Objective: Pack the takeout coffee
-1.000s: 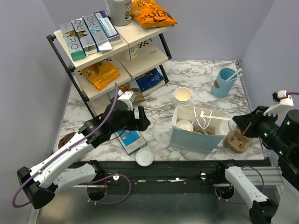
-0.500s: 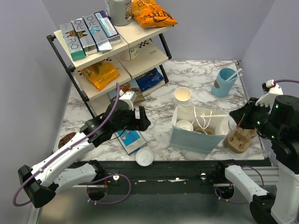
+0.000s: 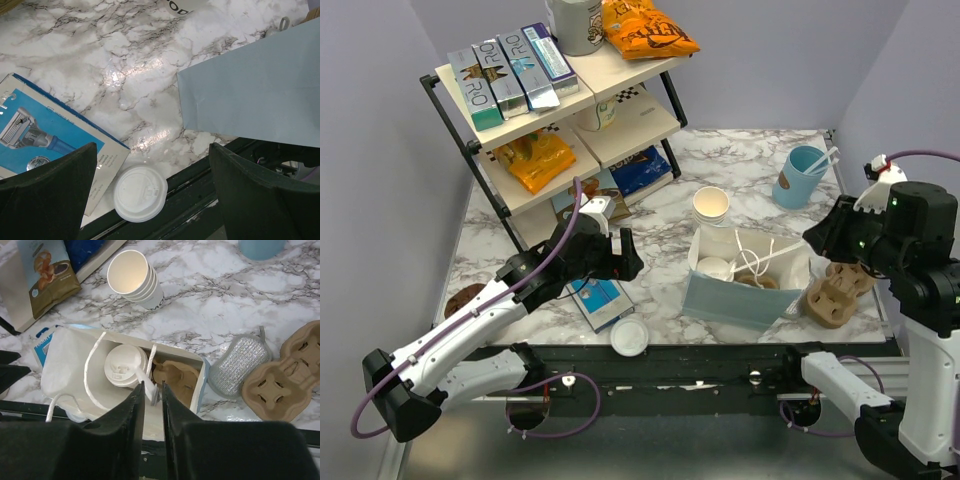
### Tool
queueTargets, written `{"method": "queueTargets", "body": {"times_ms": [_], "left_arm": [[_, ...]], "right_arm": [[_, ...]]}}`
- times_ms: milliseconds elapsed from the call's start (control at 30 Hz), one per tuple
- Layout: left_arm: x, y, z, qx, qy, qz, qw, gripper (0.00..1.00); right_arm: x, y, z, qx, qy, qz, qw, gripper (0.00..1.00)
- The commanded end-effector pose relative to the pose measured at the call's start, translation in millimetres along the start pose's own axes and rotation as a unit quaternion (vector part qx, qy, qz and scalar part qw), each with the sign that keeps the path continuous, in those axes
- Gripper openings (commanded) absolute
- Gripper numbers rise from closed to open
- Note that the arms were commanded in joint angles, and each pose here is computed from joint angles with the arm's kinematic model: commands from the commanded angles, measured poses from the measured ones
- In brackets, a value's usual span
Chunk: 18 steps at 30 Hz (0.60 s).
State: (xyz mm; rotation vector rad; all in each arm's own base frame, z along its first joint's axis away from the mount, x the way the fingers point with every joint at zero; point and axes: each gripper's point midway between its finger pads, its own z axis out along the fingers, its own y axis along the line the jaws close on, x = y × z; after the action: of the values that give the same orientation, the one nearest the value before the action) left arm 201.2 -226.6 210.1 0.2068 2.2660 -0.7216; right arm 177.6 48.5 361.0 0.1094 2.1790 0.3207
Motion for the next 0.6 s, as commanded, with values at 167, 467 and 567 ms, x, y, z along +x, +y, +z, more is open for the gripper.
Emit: {"method": "queueTargets", "body": {"times_ms": [167,467,567], "left_arm": [[-2,2,-1,-0.004,-0.005,-0.002,1.000,0.99],[-2,2,-2,-0.003,-0.005,-0.002,1.000,0.99],[-3,2,-3,-0.003,-0.008,-0.002,1.000,0.99]], "right_arm": [[27,10,-19,-0.034,0.057,-0.009,0.998,0.44],[-4,33,-32,-0.092,-0.027,-0.012,0.995,0.59],[-27,41,-38,-0.112,-0.098,-0.007,0.989,0.99]]}}
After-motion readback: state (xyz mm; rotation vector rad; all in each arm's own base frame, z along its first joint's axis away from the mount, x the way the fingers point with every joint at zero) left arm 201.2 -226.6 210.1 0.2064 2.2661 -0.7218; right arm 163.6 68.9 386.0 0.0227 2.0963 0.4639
